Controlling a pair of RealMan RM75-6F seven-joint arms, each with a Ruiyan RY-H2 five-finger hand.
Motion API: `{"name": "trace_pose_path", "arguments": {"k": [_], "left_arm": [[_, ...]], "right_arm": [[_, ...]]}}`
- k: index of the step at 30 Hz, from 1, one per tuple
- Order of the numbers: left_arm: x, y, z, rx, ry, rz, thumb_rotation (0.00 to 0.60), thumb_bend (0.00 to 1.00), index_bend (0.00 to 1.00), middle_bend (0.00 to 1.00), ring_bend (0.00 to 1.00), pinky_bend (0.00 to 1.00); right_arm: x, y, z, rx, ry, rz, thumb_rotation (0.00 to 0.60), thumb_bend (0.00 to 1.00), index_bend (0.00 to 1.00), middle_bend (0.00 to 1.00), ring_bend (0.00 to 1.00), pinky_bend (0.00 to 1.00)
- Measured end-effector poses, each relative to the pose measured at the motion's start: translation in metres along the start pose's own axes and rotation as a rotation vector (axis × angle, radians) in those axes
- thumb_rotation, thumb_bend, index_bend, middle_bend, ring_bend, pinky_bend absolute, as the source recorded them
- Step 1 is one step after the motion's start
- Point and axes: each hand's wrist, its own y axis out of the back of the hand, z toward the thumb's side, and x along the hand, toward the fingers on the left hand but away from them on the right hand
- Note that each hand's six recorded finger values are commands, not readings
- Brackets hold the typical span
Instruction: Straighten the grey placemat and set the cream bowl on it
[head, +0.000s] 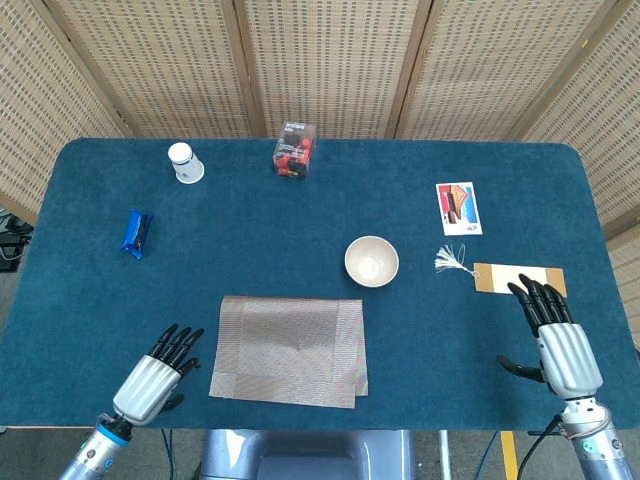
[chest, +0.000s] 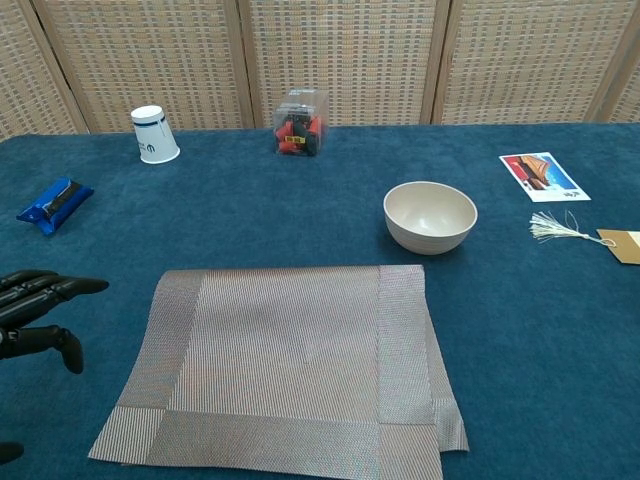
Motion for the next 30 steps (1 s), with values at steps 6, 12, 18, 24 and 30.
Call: {"name": "trace_pose_path", "arguments": {"k": [6,12,18,24,30], "left_arm": [[0.009,-0.011,0.011,0.02,-0.012,-0.01,0.6,0.1,0.4,0.0,0.0,0.0],[0.02,-0.018,0.02,0.029,-0.02,-0.007,0.6,0.11,0.41,0.0,0.0,0.0],[0.028,-0.022,0.028,0.035,-0.033,-0.014,0.6,0.16,0.42,0.0,0.0,0.0],[0.033,-0.023,0.039,0.025,-0.051,-0.011,0.6,0.18,0.43,0.0,0.0,0.0],[0.036,-0.025,0.048,0.021,-0.067,-0.015,0.6,0.28,0.43,0.0,0.0,0.0]], "right_arm": [[0.001,0.002,0.0,-0.01,0.003,-0.002,0.6,0.1,0.04,0.0,0.0,0.0],[0.001,0.004,-0.001,-0.018,0.003,-0.005,0.6,0.1,0.04,0.0,0.0,0.0],[0.001,0.006,-0.001,-0.025,0.004,-0.01,0.6,0.1,0.04,0.0,0.0,0.0],[0.001,0.007,0.0,-0.028,0.008,-0.008,0.6,0.1,0.04,0.0,0.0,0.0],[0.001,0.006,0.001,-0.029,0.012,-0.006,0.6,0.1,0.04,0.0,0.0,0.0]]}}
